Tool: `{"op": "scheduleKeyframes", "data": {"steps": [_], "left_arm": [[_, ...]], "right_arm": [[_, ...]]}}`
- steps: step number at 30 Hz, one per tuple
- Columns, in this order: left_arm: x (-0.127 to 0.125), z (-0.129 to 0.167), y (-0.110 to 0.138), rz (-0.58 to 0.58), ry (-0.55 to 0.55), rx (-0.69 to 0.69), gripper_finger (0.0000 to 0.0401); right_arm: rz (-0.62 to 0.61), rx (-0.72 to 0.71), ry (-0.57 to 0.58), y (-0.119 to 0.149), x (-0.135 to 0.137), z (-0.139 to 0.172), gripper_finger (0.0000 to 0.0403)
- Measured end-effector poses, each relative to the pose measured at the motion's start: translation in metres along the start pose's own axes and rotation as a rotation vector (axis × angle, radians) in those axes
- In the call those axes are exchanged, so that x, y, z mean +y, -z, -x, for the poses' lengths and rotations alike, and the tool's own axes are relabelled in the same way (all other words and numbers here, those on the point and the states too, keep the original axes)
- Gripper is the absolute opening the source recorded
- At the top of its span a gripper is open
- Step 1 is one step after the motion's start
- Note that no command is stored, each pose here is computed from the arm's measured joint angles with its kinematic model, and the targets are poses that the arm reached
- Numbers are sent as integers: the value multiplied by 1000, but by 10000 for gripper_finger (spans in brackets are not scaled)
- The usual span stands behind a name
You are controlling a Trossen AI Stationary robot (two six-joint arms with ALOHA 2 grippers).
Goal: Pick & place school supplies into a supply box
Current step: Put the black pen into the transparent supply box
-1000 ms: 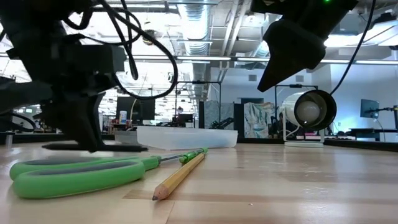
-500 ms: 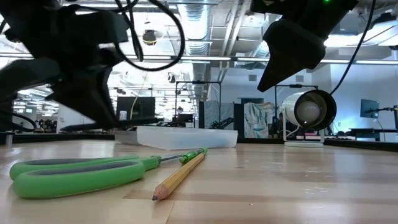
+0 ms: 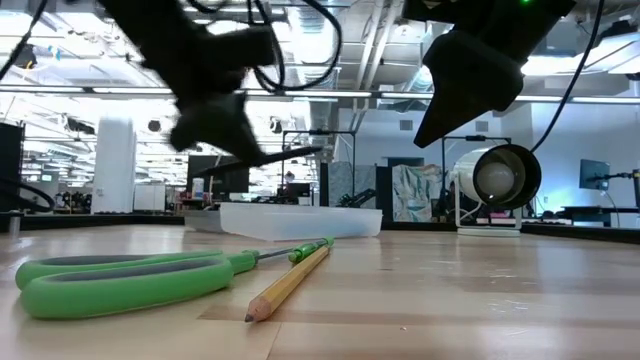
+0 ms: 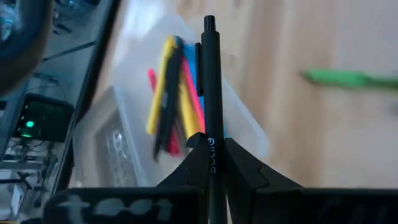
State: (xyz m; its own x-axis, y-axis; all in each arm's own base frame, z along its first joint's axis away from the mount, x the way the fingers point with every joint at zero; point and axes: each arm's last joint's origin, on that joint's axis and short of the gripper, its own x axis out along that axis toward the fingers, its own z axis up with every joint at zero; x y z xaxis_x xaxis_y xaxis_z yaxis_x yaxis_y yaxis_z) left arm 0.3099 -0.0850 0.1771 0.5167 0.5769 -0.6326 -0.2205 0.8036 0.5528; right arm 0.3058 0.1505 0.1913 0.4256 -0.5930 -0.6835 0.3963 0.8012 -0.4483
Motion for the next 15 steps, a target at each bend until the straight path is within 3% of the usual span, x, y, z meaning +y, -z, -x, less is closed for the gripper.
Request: {"op": "scheduleKeyframes", "data": {"steps": [7, 15], "left_arm": [[48, -47, -17, 89, 118, -23, 11], [84, -74, -12, 180, 123, 22, 15]], "right_arm": [[9, 1, 1, 0, 0, 0, 118], [20, 6, 6, 1, -1, 0, 118]]}}
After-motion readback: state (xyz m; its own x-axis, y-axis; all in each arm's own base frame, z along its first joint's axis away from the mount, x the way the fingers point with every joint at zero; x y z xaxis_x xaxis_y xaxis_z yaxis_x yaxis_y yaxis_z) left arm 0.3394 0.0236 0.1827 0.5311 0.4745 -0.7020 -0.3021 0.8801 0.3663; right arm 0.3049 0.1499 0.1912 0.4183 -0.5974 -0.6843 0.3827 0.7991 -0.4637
